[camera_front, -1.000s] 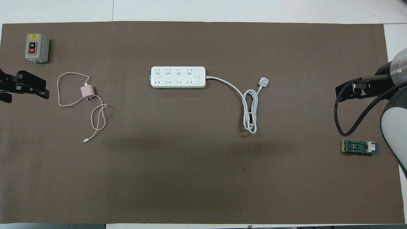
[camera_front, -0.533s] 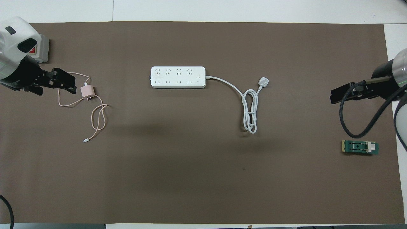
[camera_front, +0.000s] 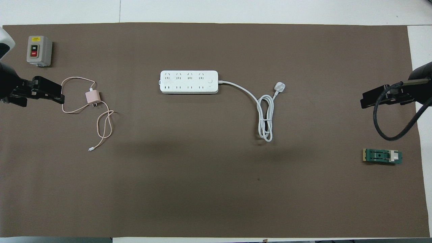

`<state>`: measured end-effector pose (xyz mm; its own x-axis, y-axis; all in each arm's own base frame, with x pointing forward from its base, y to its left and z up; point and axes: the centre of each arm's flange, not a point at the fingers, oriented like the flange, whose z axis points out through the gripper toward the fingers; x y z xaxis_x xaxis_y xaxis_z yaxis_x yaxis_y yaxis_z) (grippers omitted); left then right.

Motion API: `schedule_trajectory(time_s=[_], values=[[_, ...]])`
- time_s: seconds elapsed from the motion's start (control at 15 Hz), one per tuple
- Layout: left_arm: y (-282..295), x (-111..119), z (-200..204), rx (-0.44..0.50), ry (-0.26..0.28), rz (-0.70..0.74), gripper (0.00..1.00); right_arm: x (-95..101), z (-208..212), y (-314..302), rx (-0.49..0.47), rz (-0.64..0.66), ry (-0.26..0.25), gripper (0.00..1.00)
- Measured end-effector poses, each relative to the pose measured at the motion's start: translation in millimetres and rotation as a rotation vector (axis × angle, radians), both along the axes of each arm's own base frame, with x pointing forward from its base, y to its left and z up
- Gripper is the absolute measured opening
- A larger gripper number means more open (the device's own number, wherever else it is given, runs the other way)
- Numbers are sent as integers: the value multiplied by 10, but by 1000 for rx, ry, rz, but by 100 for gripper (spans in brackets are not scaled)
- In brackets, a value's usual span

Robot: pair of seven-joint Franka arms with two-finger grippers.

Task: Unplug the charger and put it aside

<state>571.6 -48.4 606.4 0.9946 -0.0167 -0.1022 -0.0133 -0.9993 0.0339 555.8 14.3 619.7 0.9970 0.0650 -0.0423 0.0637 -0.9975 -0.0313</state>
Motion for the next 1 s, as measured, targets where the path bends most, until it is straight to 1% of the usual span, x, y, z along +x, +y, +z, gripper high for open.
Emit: schedule_trajectory(time_s=[0.4,0.73,1.0], values=[[-4,-3,-39,-1,9,-1,100,8,4,-97,-2,-18,-5,100],[-17,-11,-28,-1,7,-4,100,8,5,-176,-27,-12,-6,100],[-17,-11,-28,-1,7,-4,100,-14,-11,-193,-29,-3,13,100]])
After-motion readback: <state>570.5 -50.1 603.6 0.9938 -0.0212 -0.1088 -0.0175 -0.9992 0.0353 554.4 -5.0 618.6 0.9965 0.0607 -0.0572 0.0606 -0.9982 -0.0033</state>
